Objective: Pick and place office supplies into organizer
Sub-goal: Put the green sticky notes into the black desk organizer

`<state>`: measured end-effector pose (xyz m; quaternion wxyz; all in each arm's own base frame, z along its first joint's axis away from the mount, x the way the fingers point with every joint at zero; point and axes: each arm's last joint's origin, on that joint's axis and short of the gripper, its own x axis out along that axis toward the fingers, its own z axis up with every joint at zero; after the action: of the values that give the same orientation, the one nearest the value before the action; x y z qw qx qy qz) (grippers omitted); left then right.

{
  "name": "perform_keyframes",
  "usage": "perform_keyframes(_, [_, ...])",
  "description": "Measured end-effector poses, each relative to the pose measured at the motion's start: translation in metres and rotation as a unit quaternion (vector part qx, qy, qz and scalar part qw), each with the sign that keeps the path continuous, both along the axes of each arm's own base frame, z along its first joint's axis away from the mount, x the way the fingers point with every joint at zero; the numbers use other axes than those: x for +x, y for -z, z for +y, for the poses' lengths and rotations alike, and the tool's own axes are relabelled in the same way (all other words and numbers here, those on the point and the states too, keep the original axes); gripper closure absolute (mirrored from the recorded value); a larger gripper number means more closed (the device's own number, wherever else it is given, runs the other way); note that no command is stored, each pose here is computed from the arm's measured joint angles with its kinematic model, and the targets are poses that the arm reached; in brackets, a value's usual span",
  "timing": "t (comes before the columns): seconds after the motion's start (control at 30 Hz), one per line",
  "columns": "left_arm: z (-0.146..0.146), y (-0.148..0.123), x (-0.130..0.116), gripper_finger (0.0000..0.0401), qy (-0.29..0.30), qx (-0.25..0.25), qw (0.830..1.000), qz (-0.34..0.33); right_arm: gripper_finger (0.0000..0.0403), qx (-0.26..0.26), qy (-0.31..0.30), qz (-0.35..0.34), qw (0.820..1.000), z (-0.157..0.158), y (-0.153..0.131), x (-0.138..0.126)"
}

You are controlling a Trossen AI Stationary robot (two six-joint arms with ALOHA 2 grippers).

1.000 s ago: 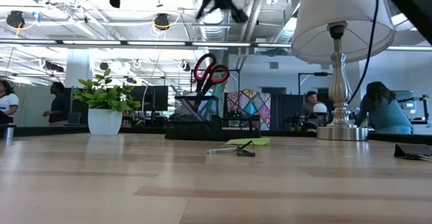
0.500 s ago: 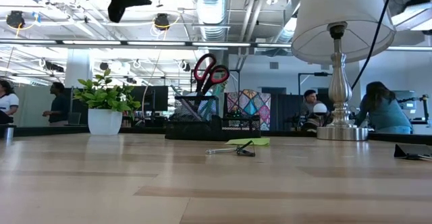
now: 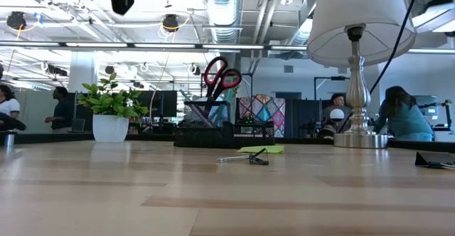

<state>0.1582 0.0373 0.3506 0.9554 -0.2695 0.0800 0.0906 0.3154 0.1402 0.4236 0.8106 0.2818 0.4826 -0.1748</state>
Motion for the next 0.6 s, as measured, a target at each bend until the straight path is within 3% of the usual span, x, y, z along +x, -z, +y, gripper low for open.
perform_keyframes(0.23, [-0.036,-0.013,-0.005,0.0294,0.014,-0.013,0.998,-0.059,0.0397,0.088,-0.058,0.007,0.994,0.038,-0.017,-0.041])
perform_keyframes(0.33, [-0.049,-0.014,-0.009,0.0294,0.020,-0.019,0.998,-0.063,0.0397,0.095,-0.065,0.009,0.993,0.044,-0.023,-0.056])
perform_keyframes(0.43, [-0.061,-0.011,-0.010,0.0294,0.028,-0.017,0.998,-0.049,0.0397,0.087,-0.066,-0.015,0.994,0.051,-0.024,-0.056])
perform_keyframes(0.6, [-0.072,-0.008,-0.008,0.0294,0.022,-0.010,0.999,-0.039,0.0397,0.134,-0.118,-0.003,0.984,0.065,-0.016,-0.042])
